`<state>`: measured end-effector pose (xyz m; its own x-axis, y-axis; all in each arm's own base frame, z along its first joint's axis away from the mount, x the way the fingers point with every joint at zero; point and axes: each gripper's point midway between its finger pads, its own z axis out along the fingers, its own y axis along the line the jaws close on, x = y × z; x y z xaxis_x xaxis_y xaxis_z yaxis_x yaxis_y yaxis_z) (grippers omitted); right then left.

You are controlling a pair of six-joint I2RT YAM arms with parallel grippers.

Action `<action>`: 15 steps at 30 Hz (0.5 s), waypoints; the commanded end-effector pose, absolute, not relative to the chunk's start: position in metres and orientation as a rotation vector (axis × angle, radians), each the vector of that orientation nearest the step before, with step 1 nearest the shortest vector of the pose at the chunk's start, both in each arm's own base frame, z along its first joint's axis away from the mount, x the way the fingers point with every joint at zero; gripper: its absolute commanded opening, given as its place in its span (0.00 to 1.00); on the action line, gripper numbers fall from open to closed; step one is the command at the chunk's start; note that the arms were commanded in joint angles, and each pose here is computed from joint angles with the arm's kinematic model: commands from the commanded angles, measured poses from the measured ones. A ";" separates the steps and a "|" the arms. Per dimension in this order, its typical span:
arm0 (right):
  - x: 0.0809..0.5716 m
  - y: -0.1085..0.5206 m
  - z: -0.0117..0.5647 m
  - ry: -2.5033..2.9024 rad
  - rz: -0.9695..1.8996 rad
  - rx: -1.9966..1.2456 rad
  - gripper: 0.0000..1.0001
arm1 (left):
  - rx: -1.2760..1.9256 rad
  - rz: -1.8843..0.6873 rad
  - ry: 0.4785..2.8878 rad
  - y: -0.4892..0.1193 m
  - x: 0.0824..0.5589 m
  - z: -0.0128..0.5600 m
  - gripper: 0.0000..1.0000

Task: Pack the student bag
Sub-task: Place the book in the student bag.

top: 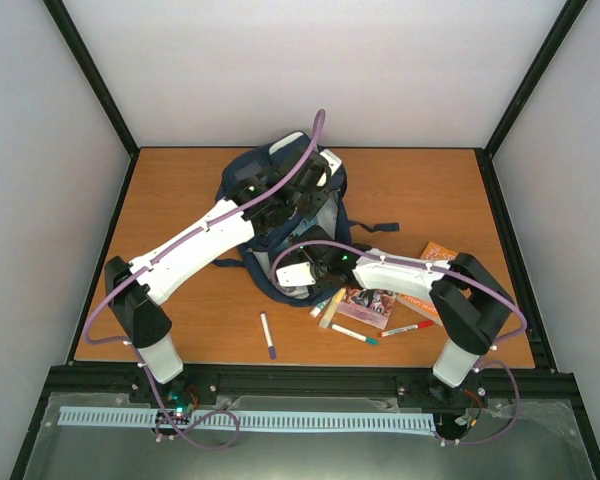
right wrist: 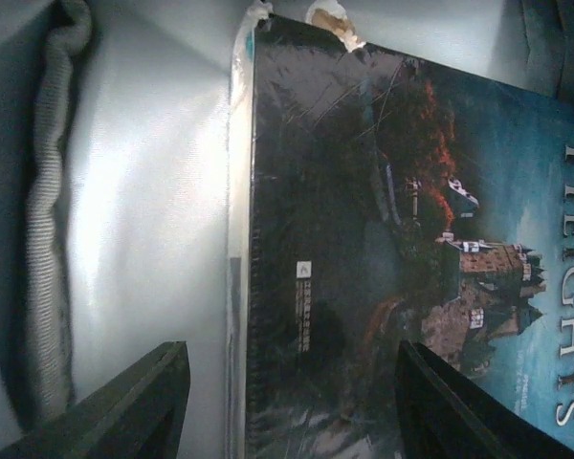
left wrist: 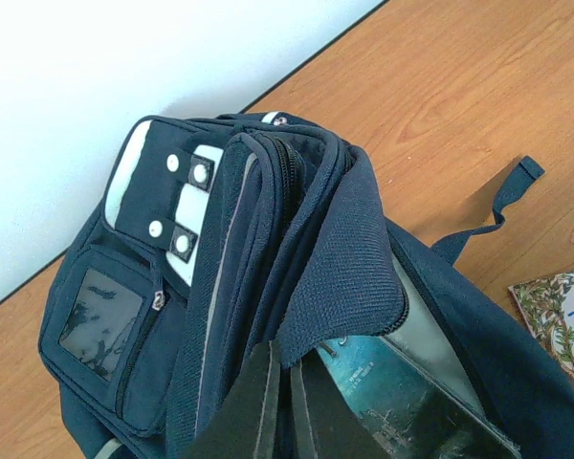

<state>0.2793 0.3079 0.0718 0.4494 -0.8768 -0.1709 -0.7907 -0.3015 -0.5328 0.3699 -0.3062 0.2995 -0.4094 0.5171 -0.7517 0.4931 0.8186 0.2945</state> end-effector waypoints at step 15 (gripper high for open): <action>0.365 0.351 0.101 1.279 -0.484 -1.954 0.37 | 0.653 -0.037 2.017 -0.293 0.365 0.335 0.01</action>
